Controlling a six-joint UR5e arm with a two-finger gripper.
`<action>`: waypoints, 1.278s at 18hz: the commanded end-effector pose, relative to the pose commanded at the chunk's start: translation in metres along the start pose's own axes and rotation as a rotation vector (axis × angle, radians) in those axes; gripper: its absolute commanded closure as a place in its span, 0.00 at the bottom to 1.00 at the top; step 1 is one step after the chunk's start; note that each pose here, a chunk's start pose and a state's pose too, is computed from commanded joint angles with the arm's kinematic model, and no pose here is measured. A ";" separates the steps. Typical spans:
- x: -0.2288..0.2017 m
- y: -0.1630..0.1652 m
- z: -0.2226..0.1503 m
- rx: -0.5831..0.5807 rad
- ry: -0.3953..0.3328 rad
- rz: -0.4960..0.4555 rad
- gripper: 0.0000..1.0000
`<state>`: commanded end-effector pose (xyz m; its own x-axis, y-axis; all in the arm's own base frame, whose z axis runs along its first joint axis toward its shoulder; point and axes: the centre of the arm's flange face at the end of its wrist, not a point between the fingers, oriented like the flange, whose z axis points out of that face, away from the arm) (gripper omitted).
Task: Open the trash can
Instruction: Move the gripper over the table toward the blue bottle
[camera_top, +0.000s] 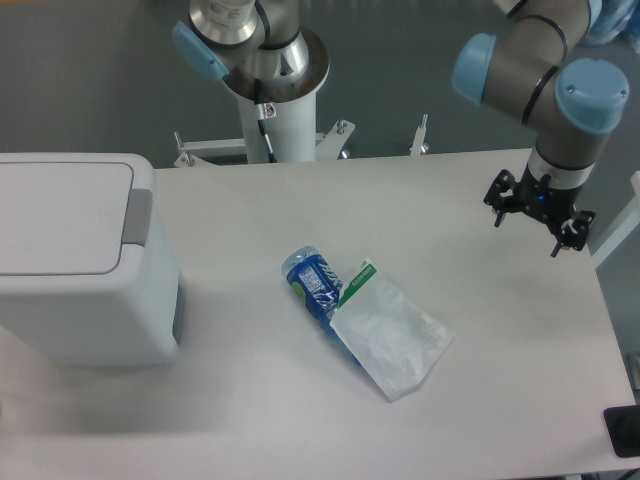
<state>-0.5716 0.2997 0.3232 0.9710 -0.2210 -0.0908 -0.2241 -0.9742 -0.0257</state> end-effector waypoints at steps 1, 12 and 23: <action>0.001 0.000 -0.001 0.000 -0.002 -0.005 0.00; 0.022 -0.065 -0.019 0.022 -0.020 -0.133 0.00; 0.071 -0.156 -0.057 0.049 -0.004 -0.232 0.00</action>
<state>-0.4624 0.4338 0.3778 0.9967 0.0091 -0.0805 0.0015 -0.9955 -0.0948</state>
